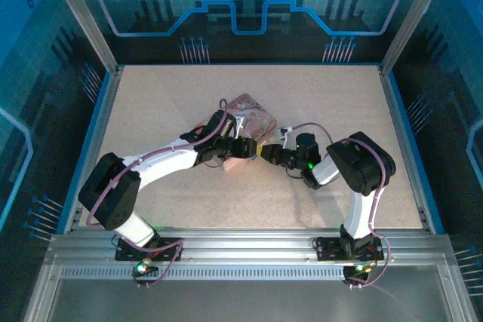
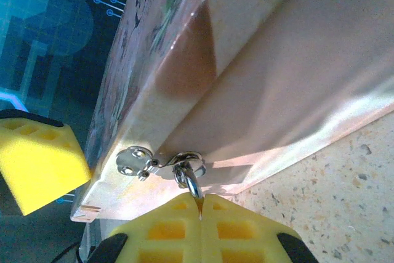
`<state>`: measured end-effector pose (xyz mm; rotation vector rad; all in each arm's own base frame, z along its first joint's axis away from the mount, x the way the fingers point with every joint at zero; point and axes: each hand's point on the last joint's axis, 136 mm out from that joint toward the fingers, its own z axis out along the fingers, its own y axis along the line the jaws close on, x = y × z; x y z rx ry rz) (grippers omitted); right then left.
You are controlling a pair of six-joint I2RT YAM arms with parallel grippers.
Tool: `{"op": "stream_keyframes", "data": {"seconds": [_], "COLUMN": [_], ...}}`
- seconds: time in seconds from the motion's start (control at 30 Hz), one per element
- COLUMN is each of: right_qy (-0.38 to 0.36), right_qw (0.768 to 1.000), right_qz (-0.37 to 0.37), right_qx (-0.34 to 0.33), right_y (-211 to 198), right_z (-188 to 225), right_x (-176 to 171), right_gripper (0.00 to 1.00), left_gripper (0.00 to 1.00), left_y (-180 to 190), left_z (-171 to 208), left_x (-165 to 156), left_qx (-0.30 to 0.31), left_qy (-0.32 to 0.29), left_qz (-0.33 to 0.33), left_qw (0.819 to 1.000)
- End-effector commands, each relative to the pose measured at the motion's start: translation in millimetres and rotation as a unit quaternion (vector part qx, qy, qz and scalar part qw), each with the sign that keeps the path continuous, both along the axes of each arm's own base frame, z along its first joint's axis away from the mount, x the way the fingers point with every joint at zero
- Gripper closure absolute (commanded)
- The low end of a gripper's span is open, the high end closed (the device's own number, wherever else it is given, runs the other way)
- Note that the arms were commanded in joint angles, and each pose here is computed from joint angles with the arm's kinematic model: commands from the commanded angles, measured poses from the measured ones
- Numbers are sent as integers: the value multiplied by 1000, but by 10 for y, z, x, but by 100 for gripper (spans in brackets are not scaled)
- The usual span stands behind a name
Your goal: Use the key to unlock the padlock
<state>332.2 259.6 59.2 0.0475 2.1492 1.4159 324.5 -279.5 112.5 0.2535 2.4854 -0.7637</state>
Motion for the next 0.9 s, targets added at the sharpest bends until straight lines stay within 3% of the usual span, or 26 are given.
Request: {"op": "stream_keyframes", "data": {"seconds": [0.0, 0.4, 0.67, 0.87], "right_qy": [-36, -49, -57, -30], "right_qw": [998, 996, 995, 991], "right_qz": [-54, -71, -45, 1], "right_qx": [20, 18, -65, -127], "right_y": [-138, -265, -403, -454], "right_z": [234, 346, 462, 556], "right_x": [204, 319, 71, -261], "right_gripper": [100, 100, 100, 100], "left_gripper": [43, 43, 42, 34], "left_y": [277, 358, 454, 439], "left_z": [-436, -462, -363, -55], "left_x": [-320, -363, -204, -30], "left_qx": [56, 56, 39, 16], "left_qy": [82, 86, 79, 38], "left_qz": [15, 23, 44, 38], "left_qw": [995, 994, 995, 998]}}
